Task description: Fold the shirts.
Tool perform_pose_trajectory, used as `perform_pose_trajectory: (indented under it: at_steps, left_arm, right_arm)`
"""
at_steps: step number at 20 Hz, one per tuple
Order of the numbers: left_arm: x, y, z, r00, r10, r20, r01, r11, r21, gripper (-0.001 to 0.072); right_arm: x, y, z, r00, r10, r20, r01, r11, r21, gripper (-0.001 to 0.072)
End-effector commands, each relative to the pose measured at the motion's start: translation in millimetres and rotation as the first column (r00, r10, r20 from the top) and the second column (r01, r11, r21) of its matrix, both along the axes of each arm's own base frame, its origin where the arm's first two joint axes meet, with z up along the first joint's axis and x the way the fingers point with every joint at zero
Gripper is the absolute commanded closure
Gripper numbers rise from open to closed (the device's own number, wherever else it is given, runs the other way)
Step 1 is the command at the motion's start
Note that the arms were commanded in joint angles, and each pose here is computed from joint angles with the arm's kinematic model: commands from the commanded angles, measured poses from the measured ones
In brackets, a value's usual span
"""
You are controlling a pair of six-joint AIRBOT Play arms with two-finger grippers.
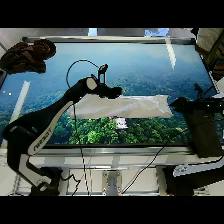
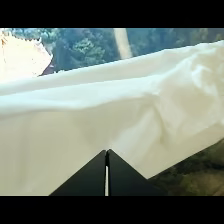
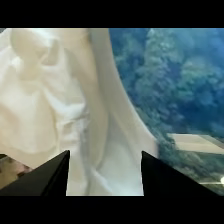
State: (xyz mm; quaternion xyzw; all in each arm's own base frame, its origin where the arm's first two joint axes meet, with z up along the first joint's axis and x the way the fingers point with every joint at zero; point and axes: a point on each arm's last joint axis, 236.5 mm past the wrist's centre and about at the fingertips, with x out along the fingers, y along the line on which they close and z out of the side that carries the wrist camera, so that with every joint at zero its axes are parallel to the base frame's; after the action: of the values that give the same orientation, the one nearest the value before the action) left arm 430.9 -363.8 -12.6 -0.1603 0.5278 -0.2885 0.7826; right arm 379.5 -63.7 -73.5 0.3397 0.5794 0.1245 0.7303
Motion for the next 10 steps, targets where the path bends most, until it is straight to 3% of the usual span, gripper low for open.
perform_pose_trajectory:
  at_steps: [1,10]
  left_arm:
    - [2,5,-36,0.997,-0.008,-0.077,0.019,0.989,0.144,0.0699]
    - [5,5,-62,0.993,0.01,-0.12,0.011,0.985,0.171,0.07]
  right_arm:
    - [14,18,-5,0.999,-0.022,0.029,0.018,0.991,0.134,0.0195]
    - [27,17,-20,0.996,-0.077,0.037,0.07,0.982,0.174,0.0176]
